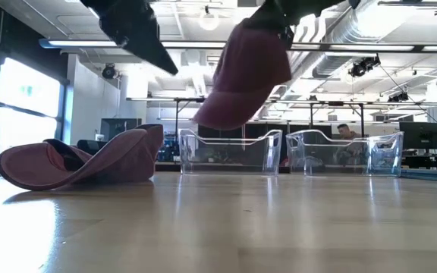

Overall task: Pick & Place hat
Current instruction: Put the right red cap into the left transparent bin

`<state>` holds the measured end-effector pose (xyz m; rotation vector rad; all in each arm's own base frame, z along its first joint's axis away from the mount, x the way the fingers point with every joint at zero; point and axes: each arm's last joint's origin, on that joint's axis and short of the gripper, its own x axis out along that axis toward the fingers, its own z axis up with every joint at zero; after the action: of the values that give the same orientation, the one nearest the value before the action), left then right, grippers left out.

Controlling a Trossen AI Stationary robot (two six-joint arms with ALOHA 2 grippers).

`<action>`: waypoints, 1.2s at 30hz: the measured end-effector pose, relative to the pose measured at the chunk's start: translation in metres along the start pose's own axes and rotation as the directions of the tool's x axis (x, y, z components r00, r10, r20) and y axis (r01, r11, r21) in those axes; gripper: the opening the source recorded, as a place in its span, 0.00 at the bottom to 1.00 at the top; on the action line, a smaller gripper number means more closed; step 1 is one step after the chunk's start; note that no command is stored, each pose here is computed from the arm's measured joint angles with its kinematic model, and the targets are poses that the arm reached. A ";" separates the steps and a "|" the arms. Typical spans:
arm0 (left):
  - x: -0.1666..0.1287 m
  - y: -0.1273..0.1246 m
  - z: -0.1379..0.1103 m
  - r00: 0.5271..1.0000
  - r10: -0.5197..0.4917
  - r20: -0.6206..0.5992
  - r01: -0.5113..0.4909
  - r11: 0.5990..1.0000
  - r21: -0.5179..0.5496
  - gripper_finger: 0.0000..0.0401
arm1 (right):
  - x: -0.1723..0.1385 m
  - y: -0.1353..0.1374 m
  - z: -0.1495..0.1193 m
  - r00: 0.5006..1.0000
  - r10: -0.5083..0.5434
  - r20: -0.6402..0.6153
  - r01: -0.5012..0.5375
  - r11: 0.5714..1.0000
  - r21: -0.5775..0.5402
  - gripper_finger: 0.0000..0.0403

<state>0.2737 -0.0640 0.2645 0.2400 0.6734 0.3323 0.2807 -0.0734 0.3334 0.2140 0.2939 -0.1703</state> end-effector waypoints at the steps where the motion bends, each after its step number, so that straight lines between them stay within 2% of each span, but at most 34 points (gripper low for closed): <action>1: -0.002 -0.005 0.001 1.000 0.006 0.022 -0.006 1.000 -0.016 0.26 | -0.002 -0.010 0.007 0.999 -0.044 0.021 0.044 0.999 0.004 0.02; 4: -0.002 -0.027 0.002 0.995 -0.012 0.098 0.017 0.999 -0.048 0.26 | -0.006 -0.040 0.026 0.983 -0.162 0.082 0.161 0.987 0.020 0.02; 8: 0.007 -0.055 -0.006 0.979 -0.067 0.192 0.081 0.994 -0.069 0.26 | -0.004 -0.079 0.037 0.955 -0.281 0.094 0.275 0.959 0.069 0.04; 14: 0.032 -0.086 -0.028 0.946 -0.214 0.244 0.236 0.970 -0.063 0.26 | 0.014 -0.126 0.033 0.945 -0.325 0.038 0.317 0.938 0.137 0.03; 18: 0.045 -0.098 -0.035 0.941 -0.241 0.239 0.258 0.965 -0.039 0.26 | 0.024 -0.147 0.020 0.941 -0.338 -0.023 0.336 0.921 0.195 0.05; 24: 0.050 -0.101 -0.039 0.944 -0.239 0.228 0.250 0.968 -0.018 0.26 | 0.028 -0.156 0.007 0.929 -0.351 -0.119 0.369 0.901 0.226 0.04; 31: 0.050 -0.101 -0.038 0.942 -0.235 0.240 0.243 0.970 -0.007 0.26 | 0.024 -0.143 0.016 0.955 -0.287 -0.079 0.297 0.924 0.239 0.05; 36: 0.050 -0.101 -0.037 0.940 -0.239 0.242 0.248 0.969 -0.004 0.26 | 0.013 -0.132 0.023 0.957 -0.281 -0.065 0.289 0.932 0.219 0.04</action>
<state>0.3089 -0.1342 0.1751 0.1577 0.4513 0.0745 0.2735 -0.2072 0.3270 0.4011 0.3374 -0.4908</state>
